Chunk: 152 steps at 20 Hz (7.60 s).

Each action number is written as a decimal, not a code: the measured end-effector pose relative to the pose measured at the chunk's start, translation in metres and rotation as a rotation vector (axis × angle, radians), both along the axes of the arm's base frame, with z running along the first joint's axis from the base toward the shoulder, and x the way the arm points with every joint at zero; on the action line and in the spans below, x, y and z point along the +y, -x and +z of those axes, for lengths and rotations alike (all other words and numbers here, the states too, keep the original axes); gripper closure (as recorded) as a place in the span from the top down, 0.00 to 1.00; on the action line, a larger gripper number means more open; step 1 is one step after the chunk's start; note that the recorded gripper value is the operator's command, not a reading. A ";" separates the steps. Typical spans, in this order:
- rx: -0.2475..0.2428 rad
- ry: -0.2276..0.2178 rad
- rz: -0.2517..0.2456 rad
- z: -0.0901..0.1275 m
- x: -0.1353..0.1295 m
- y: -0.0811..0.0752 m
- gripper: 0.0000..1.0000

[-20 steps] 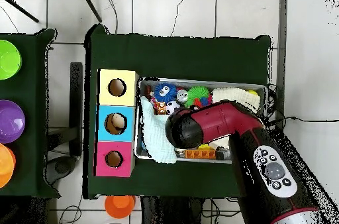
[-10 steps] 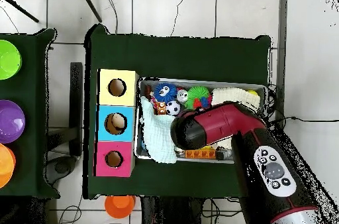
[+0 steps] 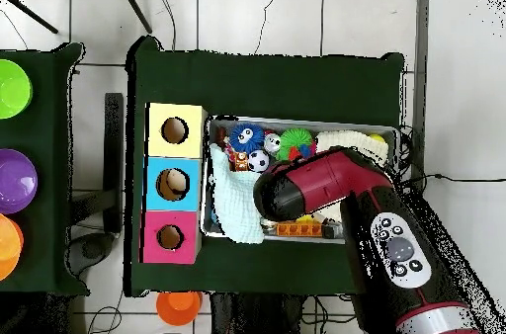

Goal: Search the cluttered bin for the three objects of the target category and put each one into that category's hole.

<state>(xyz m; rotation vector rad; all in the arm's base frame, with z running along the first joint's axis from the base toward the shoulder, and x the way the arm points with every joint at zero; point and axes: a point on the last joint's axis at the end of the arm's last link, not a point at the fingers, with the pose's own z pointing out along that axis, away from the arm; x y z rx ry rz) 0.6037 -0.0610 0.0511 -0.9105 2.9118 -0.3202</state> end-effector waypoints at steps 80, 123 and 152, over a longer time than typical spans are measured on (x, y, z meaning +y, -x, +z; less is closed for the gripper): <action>0.029 0.133 0.037 -0.062 -0.027 0.005 1.00; 0.046 0.220 -0.084 0.034 -0.031 -0.012 0.00; 0.113 0.175 -0.104 -0.006 -0.033 0.006 0.00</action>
